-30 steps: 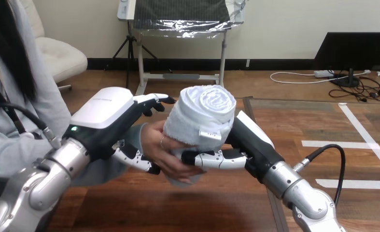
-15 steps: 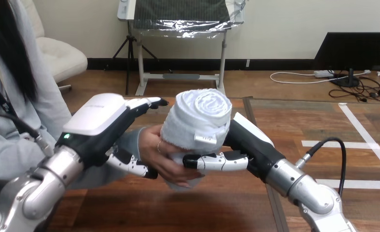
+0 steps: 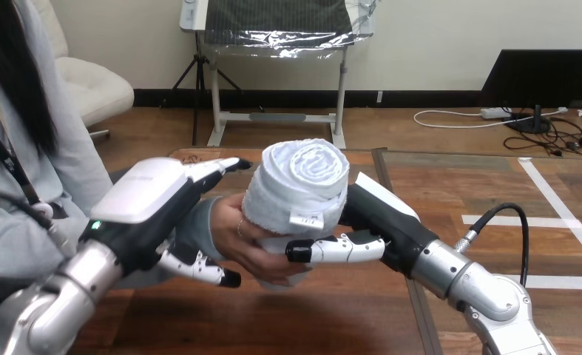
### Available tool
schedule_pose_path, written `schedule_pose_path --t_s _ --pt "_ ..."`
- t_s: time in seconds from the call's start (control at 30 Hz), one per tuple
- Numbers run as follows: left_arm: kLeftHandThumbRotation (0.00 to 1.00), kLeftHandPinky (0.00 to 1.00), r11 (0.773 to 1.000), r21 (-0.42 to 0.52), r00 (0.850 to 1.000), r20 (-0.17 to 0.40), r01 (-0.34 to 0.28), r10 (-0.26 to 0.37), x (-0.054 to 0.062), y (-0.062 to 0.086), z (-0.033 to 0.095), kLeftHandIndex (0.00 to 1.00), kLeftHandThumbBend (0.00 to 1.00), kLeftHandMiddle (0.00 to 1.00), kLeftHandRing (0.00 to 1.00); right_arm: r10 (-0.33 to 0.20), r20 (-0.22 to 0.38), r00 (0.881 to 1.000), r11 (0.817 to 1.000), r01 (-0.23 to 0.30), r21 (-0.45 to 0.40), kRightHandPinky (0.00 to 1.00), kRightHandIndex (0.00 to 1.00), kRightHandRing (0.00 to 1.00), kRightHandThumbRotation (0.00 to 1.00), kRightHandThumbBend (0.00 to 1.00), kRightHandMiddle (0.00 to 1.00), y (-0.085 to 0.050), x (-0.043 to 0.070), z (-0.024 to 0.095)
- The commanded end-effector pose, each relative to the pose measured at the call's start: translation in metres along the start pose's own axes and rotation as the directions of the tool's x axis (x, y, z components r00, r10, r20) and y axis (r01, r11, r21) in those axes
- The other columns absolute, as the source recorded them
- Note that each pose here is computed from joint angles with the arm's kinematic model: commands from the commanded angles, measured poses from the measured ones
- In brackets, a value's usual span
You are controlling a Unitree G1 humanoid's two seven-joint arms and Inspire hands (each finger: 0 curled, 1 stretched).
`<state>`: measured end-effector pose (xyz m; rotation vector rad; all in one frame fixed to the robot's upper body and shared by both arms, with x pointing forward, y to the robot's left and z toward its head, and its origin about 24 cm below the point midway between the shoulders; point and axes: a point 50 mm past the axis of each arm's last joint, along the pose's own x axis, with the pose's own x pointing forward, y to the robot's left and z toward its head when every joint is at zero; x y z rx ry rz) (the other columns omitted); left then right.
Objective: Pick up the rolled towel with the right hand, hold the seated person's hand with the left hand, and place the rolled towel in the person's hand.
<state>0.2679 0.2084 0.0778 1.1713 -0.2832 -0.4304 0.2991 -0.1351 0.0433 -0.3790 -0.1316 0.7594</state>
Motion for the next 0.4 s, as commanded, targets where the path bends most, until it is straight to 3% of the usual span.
schedule_pose_path --t_s 0.0,0.37 --pt "0.29 0.8 0.996 0.002 0.995 0.036 -0.089 0.089 -0.001 0.015 0.007 0.91 1.0 0.91 0.89 0.049 0.069 0.996 0.999 -0.047 -0.027 0.91 0.99 0.98 0.53 1.0 0.97 -0.006 0.015 0.019" --pt "0.33 0.83 0.991 -0.076 0.993 0.034 -0.107 0.11 -0.013 0.005 0.011 0.92 1.0 0.93 0.91 0.041 0.068 0.997 0.999 -0.04 -0.014 0.97 1.0 1.0 0.53 1.0 1.0 -0.012 0.007 0.015"
